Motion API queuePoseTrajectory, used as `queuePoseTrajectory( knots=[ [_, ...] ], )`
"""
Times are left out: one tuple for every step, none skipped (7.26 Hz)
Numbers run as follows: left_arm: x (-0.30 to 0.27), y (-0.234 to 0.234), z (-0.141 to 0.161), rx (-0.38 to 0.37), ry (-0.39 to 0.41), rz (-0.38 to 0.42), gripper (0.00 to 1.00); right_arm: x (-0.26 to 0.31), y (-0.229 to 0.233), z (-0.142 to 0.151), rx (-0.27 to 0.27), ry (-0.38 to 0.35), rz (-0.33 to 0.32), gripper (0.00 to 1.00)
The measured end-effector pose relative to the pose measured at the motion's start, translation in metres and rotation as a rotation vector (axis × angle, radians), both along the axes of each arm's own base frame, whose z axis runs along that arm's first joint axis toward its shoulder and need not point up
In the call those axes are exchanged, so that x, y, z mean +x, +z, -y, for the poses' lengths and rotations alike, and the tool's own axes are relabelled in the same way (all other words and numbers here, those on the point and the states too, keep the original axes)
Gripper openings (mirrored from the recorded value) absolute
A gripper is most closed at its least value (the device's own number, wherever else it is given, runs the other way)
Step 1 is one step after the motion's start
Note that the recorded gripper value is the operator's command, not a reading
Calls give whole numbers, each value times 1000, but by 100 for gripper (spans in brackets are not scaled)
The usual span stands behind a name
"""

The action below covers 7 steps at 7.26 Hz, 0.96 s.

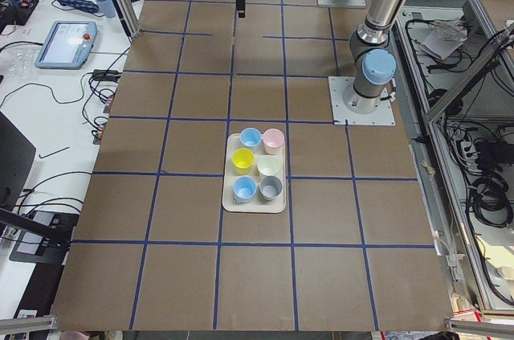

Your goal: Transfer IKEA cup to right arm and place on rack

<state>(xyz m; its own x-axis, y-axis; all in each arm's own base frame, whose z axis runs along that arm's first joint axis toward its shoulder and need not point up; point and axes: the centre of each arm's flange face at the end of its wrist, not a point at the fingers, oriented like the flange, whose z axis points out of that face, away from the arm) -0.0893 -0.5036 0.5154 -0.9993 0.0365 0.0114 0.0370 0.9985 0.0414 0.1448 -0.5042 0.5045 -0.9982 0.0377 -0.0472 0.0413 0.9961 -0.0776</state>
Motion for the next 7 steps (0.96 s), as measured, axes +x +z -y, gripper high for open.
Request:
queuePoseTrajectory(
  knots=[
    [29, -3, 3, 7, -22, -2, 100, 0, 0, 0, 0, 0, 0, 100],
    [65, -9, 6, 17, -17, -7, 100, 0, 0, 0, 0, 0, 0, 100],
    [101, -17, 7, 30, -27, -18, 100, 0, 0, 0, 0, 0, 0, 100],
    [137, -27, 9, 42, -62, -33, 100, 0, 0, 0, 0, 0, 0, 100],
    [173, -38, 11, 46, -85, -46, 100, 0, 0, 0, -1, 0, 0, 100],
    [209, -49, 15, 41, -112, -51, 100, 0, 0, 0, -1, -1, 0, 100],
    [242, -62, 20, 28, -147, -49, 100, -1, 0, 0, 0, -1, 0, 100]
  ],
)
